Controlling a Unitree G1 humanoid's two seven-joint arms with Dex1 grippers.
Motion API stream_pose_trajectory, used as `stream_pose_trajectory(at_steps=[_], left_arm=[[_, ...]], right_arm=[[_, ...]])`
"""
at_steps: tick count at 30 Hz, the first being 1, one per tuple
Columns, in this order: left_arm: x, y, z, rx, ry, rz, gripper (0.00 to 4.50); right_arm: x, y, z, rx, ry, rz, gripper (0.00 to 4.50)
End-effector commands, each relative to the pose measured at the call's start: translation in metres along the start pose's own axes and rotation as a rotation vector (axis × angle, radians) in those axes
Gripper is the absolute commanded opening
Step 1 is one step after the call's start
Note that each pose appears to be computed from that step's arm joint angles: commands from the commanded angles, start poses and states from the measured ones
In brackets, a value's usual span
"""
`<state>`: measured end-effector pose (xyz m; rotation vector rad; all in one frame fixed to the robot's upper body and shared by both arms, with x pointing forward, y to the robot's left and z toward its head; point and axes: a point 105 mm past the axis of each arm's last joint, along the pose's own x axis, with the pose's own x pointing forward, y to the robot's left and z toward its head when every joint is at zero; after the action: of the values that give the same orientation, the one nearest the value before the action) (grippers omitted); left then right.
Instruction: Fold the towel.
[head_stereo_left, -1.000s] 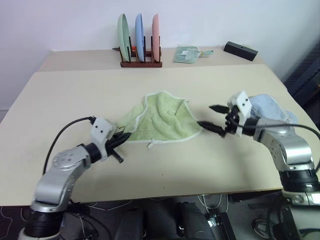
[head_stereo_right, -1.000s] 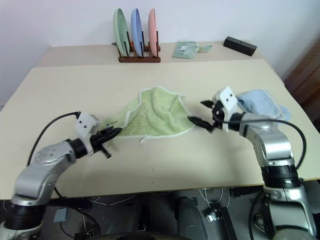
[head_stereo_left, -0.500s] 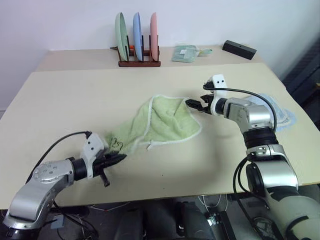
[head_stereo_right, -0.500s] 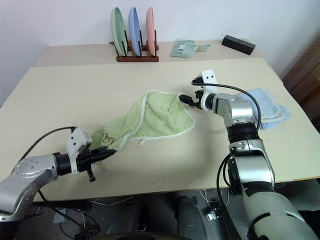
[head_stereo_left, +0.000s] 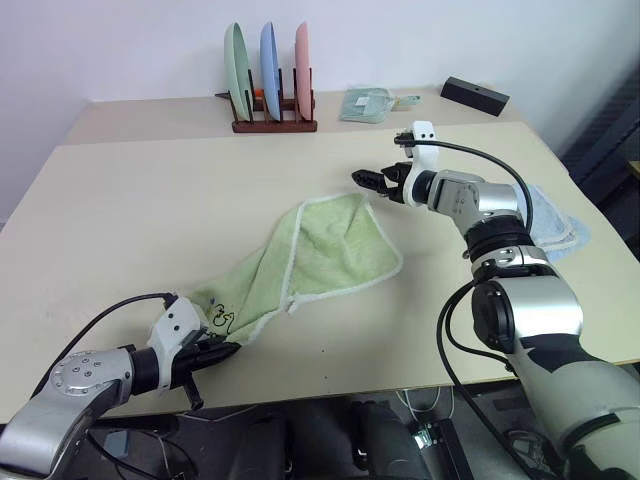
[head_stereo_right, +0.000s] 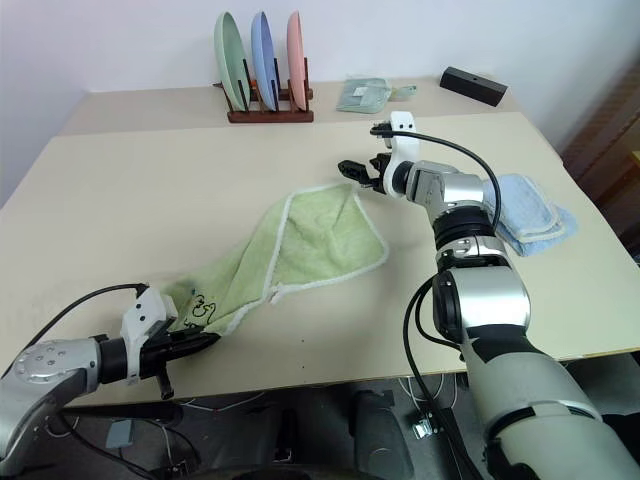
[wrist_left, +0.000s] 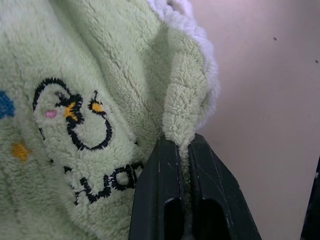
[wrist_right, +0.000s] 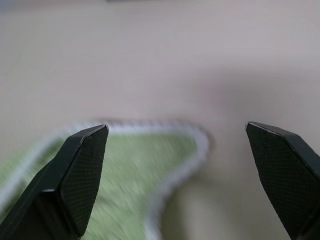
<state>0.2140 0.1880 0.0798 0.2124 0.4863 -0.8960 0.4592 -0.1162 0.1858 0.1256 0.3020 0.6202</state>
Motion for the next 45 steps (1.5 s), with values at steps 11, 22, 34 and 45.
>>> stream_pose_trajectory(at_steps=[11,22,34,45], left_arm=[[0.002,0.006,0.011,0.048,-0.037,-0.002,0.00],[0.001,0.005,0.009,0.053,-0.067,0.042,0.00],[-0.020,0.048,0.033,0.005,-0.216,0.177,0.00],[-0.006,0.042,0.037,0.020,-0.202,0.123,0.00]], right_arm=[[0.030,0.005,-0.033,-0.251,0.082,-0.152,3.65],[0.013,-0.008,-0.006,-0.380,-0.089,-0.150,0.03],[-0.103,0.025,-0.066,-0.955,-0.112,0.262,0.03],[-0.114,0.036,-0.106,-0.869,0.070,0.381,1.32]])
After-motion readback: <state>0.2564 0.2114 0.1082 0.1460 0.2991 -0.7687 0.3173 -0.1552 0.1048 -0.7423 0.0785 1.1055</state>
